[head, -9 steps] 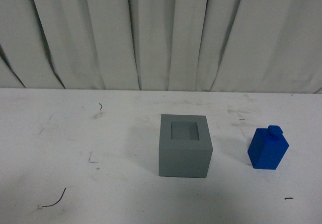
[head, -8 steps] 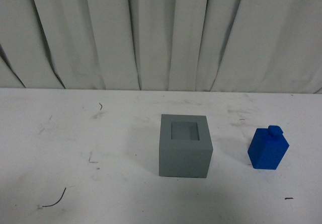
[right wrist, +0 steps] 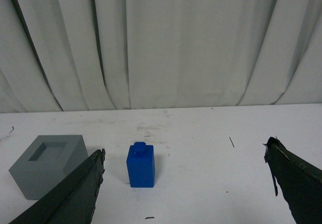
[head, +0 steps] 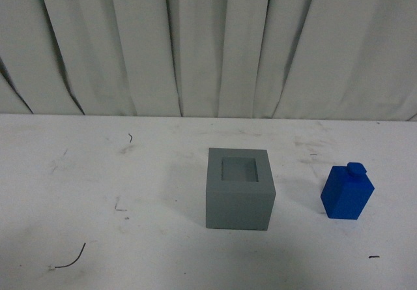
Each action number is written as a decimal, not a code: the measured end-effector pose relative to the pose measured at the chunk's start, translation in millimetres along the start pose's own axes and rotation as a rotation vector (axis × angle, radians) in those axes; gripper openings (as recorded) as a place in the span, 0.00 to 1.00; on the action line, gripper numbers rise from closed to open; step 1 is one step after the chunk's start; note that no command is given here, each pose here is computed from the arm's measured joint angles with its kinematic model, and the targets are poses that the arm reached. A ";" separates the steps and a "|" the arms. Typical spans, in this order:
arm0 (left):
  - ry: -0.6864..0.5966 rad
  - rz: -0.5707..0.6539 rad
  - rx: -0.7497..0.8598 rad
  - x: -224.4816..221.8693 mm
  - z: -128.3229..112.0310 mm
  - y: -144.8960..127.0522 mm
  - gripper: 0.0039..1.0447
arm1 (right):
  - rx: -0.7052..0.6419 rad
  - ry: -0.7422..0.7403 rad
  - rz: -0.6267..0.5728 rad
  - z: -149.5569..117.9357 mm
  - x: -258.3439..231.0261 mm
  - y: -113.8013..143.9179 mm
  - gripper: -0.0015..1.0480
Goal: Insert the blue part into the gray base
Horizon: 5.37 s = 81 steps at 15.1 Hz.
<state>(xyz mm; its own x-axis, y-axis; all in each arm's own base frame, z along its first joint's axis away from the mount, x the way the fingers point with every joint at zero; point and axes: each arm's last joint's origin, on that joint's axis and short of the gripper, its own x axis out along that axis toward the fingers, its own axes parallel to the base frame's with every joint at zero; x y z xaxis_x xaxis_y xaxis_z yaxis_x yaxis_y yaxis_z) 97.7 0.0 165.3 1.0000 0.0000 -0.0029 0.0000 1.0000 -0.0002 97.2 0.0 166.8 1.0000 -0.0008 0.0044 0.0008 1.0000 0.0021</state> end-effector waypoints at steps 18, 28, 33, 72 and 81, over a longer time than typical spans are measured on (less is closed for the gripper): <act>0.000 0.000 0.000 0.0 0.0 0.0 0.94 | -0.121 -0.245 0.022 70.7 96.4 -56.6 0.94; 0.000 0.000 0.000 0.0 0.0 0.0 0.94 | -0.567 0.335 0.747 35.1 294.2 -87.4 0.94; 0.000 0.000 0.000 0.0 0.0 0.0 0.94 | -0.653 0.564 1.148 15.3 309.7 -58.5 0.94; 0.000 0.000 0.000 0.0 0.0 0.0 0.94 | -0.948 0.828 1.408 -44.2 343.3 9.3 0.45; 0.000 0.000 0.000 0.0 0.0 0.0 0.94 | -1.021 0.705 1.433 54.9 337.0 45.5 0.45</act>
<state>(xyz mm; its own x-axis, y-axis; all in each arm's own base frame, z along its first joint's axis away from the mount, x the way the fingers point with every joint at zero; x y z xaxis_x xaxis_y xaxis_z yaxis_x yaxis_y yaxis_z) 97.7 0.0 165.3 1.0000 0.0000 -0.0029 0.0000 1.0000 -0.0002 434.0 45.1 223.4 0.0678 0.4542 -0.8883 -0.9802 -0.1356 -0.1442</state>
